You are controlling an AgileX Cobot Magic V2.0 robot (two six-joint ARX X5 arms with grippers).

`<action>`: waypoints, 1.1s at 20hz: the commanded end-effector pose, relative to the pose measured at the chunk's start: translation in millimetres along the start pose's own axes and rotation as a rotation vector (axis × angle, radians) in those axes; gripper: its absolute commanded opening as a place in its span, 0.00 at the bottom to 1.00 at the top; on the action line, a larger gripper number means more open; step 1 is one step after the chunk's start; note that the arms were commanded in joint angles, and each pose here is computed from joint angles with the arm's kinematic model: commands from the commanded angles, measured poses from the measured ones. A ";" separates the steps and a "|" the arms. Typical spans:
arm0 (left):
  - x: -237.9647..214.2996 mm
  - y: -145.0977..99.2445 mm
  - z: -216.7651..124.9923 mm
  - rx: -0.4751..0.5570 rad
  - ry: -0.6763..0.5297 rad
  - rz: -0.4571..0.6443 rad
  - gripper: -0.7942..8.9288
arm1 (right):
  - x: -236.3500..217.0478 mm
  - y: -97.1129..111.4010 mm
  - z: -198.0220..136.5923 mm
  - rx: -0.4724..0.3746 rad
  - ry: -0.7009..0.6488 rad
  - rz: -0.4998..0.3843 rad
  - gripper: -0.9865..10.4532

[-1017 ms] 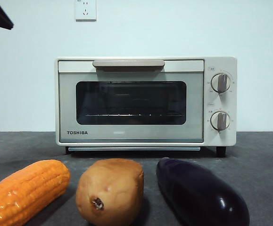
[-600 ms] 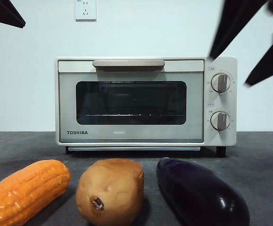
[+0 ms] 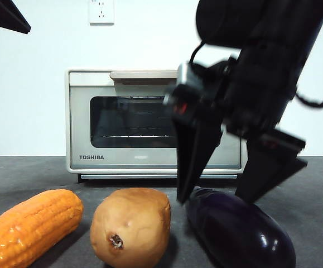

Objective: Take the eggplant from the table,put the eggplant in the oven

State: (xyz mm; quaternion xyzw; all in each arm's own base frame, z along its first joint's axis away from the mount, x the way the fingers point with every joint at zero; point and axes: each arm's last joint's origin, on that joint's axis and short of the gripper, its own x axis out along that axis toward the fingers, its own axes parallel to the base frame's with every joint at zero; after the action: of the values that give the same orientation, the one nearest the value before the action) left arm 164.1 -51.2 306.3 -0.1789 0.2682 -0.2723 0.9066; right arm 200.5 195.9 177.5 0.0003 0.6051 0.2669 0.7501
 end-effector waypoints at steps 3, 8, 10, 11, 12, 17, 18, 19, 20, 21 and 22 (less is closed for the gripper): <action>-0.8 -2.9 4.8 0.032 -0.011 -0.011 0.09 | 17.9 1.3 4.3 0.040 0.032 -0.023 0.39; -0.8 -2.9 4.8 0.032 -0.011 -0.011 0.09 | 11.2 4.0 8.7 0.084 0.036 -0.049 0.18; -0.8 -3.0 4.8 0.032 -0.011 -0.011 0.09 | 1.0 8.8 14.6 0.079 0.039 -0.052 0.18; -0.7 -2.9 4.7 0.032 -0.010 -0.012 0.09 | -7.8 12.3 17.9 0.062 0.033 -0.050 0.18; 0.5 -3.4 4.3 0.032 -0.004 -0.015 0.09 | -19.8 15.9 20.6 0.027 0.025 -0.055 0.18; 26.1 -12.3 11.1 0.053 0.086 -0.060 0.09 | -94.8 20.3 7.7 -0.154 -0.067 -0.245 0.18; 33.7 -15.5 15.6 0.068 0.106 -0.070 0.09 | -108.0 19.4 2.2 -0.175 -0.103 -0.277 0.18; 40.6 -18.5 19.9 0.080 0.123 -0.079 0.09 | -119.6 18.5 -2.6 -0.190 -0.143 -0.311 0.18; 49.4 -22.4 25.8 0.101 0.142 -0.089 0.09 | -133.2 17.4 -7.9 -0.199 -0.202 -0.354 0.18; 57.2 -25.5 30.8 0.119 0.158 -0.096 0.09 | -144.1 16.6 -12.4 -0.205 -0.252 -0.380 0.18; 66.6 -29.5 37.5 0.142 0.181 -0.098 0.09 | -156.3 15.8 -17.9 -0.211 -0.307 -0.403 0.18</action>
State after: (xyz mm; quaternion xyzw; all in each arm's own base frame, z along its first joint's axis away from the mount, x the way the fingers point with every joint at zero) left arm 217.8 -104.4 318.7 -0.1201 0.3345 -0.3397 0.8708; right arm 158.1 138.0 316.0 -0.1465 0.4508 0.1626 0.8654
